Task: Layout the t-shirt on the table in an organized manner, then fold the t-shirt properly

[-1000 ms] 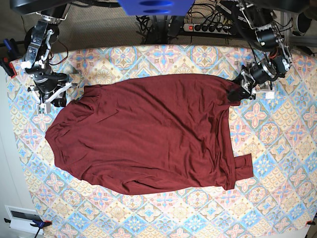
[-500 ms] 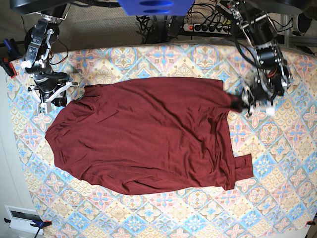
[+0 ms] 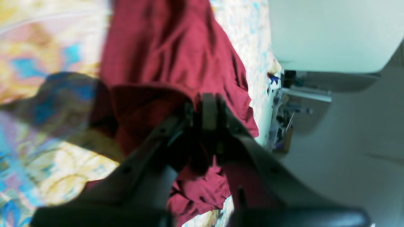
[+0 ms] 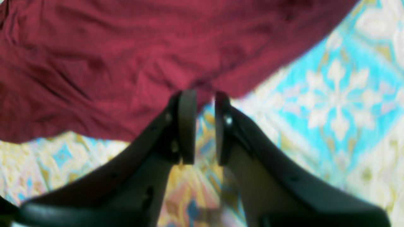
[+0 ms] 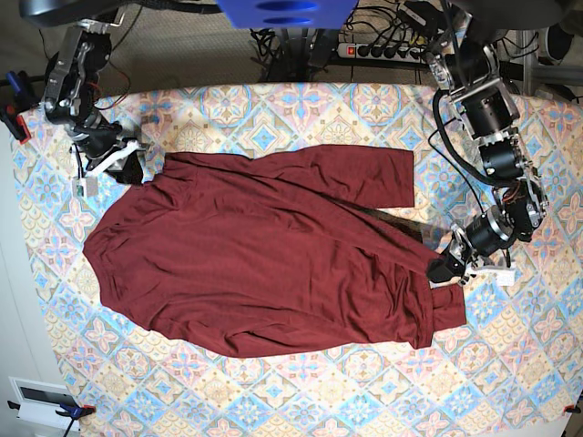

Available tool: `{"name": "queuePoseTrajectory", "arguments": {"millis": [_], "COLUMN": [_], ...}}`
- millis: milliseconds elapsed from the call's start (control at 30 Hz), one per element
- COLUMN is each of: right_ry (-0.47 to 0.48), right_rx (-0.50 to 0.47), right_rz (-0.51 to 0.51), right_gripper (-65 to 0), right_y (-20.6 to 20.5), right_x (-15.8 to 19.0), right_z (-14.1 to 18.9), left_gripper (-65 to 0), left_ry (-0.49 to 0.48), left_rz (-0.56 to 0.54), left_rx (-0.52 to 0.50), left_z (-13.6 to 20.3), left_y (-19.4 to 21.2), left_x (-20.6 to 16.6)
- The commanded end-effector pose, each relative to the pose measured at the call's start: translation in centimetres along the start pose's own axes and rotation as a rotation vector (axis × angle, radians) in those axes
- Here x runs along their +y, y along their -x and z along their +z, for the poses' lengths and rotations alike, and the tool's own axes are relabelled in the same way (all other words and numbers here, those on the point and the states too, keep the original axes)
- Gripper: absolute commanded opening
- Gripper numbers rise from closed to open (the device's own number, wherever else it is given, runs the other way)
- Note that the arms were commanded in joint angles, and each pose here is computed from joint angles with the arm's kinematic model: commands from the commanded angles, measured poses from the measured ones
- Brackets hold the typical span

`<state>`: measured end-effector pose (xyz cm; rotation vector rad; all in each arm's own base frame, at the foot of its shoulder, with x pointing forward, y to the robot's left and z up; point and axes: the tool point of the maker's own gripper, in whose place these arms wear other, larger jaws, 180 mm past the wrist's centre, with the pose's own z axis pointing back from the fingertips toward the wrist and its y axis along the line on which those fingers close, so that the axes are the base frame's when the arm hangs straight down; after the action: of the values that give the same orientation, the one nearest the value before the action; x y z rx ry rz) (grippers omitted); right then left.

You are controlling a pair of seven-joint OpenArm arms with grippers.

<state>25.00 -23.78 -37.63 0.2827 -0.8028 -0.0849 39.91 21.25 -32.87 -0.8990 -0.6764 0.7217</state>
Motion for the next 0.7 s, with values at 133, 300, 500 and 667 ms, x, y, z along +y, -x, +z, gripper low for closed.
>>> {"name": "queuePoseTrajectory", "arguments": {"millis": [133,300,500,667], "right_ry": [-0.01,-0.047,-0.137,-0.154], "right_rx": [0.01,0.044,0.117,0.137], "right_rz": [0.016,0.036,0.112,0.177], "right_gripper": [-50.8,-44.6,-44.6,-44.6], "right_y": [-0.7,0.1,1.8,1.9], "right_x": [0.0,1.3,4.5,5.9], "right_z": [0.2,-0.5,-1.7,-2.6], "left_gripper": [-65.0,-65.0,-65.0,-65.0], "left_ry": [0.025,0.046,0.065,0.074], "left_rz": [-0.046,-0.068,-0.114,-0.125], "left_rx": [-0.065,-0.094,-0.141,-0.153], "left_z": [0.4,0.8,1.9,2.1], "left_y": [-2.4,-4.0,-6.7,-7.4], "left_x": [-1.9,-3.3,-5.3,-6.0]}}
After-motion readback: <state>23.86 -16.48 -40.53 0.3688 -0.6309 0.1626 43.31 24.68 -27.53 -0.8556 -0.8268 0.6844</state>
